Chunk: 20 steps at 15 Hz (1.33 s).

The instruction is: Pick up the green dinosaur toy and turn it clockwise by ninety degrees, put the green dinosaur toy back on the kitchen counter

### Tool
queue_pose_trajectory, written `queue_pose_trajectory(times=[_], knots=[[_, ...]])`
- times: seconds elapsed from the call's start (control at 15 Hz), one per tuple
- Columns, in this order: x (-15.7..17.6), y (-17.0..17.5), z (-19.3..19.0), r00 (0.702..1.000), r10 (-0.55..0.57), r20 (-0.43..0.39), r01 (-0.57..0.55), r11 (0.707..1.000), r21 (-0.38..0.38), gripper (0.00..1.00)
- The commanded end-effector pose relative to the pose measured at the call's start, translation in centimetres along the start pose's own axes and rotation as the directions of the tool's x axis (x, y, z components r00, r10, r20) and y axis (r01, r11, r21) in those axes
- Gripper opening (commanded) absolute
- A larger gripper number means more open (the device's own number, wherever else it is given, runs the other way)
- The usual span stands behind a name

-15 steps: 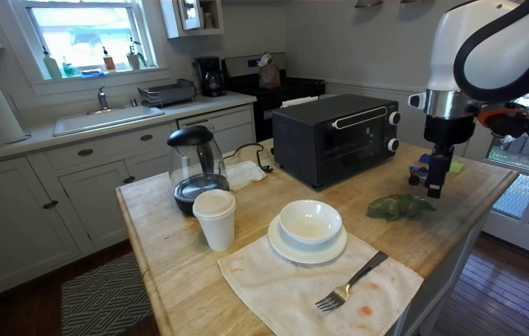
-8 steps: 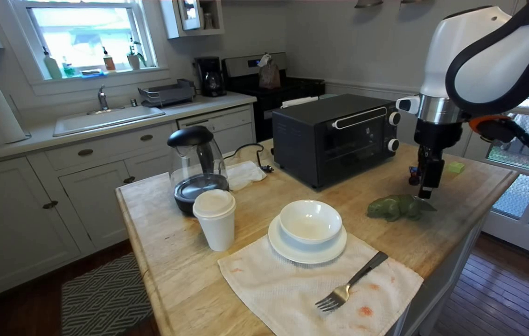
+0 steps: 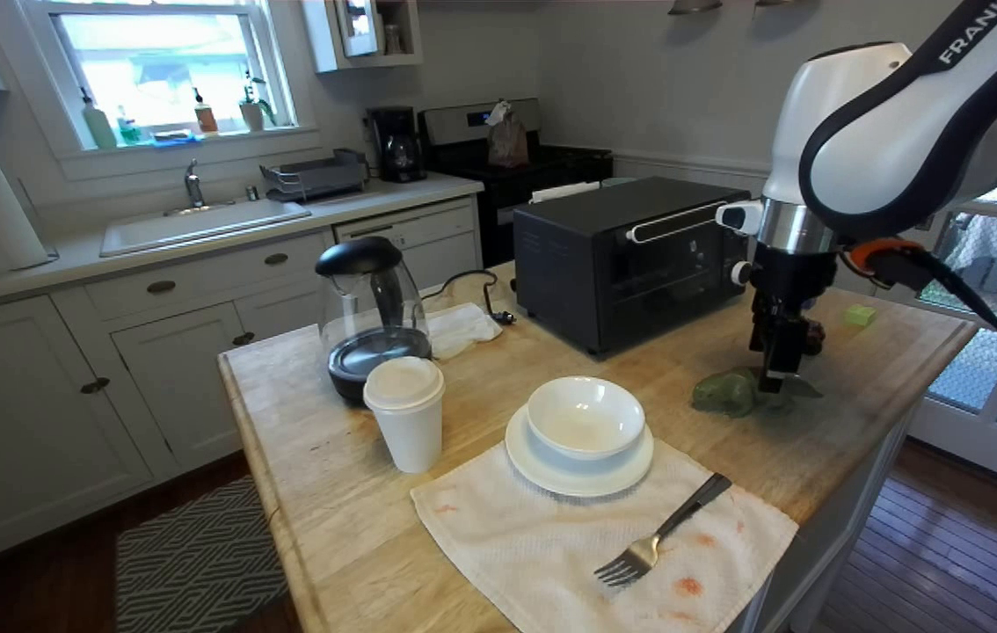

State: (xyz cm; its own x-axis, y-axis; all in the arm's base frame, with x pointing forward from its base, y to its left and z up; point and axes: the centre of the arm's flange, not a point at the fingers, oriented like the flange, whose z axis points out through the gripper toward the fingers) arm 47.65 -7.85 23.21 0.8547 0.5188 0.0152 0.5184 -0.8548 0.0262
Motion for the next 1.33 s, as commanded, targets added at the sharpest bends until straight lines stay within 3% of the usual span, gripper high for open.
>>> queue_pose_trajectory(times=[0.0, 0.33, 0.53, 0.6, 0.93, 1.07, 1.2, 1.27], knots=[[0.8, 0.9, 1.1, 0.999, -0.034, 0.002, 0.034, 0.999, 0.019, 1.0], [1.1, 1.2, 1.9, 0.999, -0.046, 0.012, 0.046, 0.999, 0.027, 1.0], [1.3, 1.3, 2.1, 0.999, -0.051, 0.014, 0.051, 0.998, 0.032, 0.9], [1.4, 1.3, 2.1, 0.998, -0.054, 0.015, 0.053, 0.998, 0.034, 0.81], [1.4, 1.5, 2.2, 0.999, -0.041, 0.019, 0.041, 0.998, 0.044, 0.6], [1.4, 1.6, 2.1, 1.0, -0.017, 0.026, 0.016, 0.999, 0.045, 0.51], [1.3, 1.7, 2.0, 0.999, 0.014, 0.035, -0.016, 0.999, 0.049, 0.34], [1.3, 1.8, 1.8, 0.998, 0.041, 0.038, -0.043, 0.998, 0.053, 0.32]])
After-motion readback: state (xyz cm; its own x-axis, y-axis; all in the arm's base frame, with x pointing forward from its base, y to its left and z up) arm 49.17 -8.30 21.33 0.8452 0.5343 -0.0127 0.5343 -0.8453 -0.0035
